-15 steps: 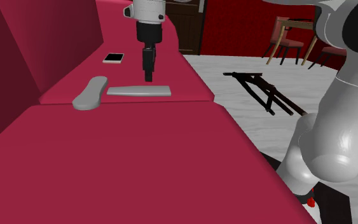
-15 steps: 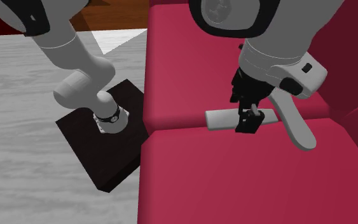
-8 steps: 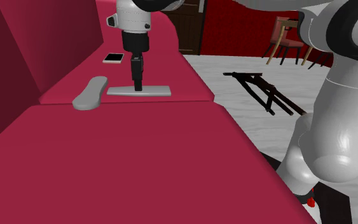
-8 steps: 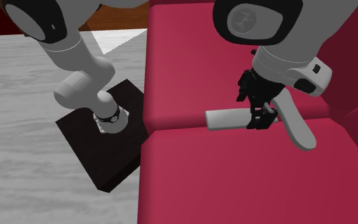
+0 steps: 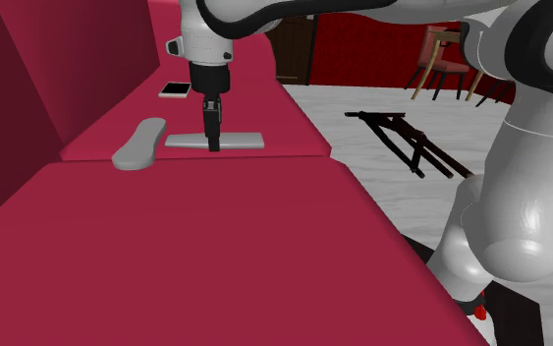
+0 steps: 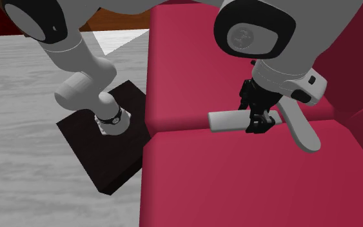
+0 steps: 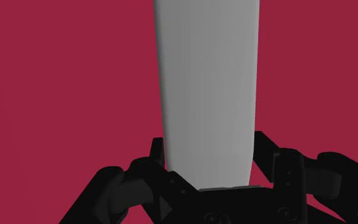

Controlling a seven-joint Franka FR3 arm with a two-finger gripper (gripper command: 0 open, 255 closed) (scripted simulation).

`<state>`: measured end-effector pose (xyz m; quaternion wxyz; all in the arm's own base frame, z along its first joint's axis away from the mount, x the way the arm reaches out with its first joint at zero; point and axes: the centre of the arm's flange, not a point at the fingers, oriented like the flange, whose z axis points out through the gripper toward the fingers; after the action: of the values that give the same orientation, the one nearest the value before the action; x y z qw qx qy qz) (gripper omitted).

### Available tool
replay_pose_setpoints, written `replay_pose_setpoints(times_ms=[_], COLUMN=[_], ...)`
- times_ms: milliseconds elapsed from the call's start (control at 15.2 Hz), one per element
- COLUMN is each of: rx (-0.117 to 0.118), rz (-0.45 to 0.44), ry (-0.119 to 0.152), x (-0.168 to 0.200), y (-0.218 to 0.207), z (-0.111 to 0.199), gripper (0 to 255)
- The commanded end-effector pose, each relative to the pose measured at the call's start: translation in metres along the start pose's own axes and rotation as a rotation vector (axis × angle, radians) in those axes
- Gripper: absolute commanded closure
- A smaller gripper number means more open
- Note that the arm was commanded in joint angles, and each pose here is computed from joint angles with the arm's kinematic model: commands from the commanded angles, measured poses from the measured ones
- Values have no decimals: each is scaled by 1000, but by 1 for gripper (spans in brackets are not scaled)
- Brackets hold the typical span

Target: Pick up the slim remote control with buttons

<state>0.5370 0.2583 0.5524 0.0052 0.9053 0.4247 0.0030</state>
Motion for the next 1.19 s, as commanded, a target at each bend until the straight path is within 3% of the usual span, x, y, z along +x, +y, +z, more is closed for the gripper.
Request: replay_pose_setpoints(times_ms=[0,396,1122], rx=[1,1,1], rz=[0,0,0], ry=[-1,-1,-1], x=[0,0,0], y=[0,0,1], z=[1,1,-58], gripper=[255,255,255])
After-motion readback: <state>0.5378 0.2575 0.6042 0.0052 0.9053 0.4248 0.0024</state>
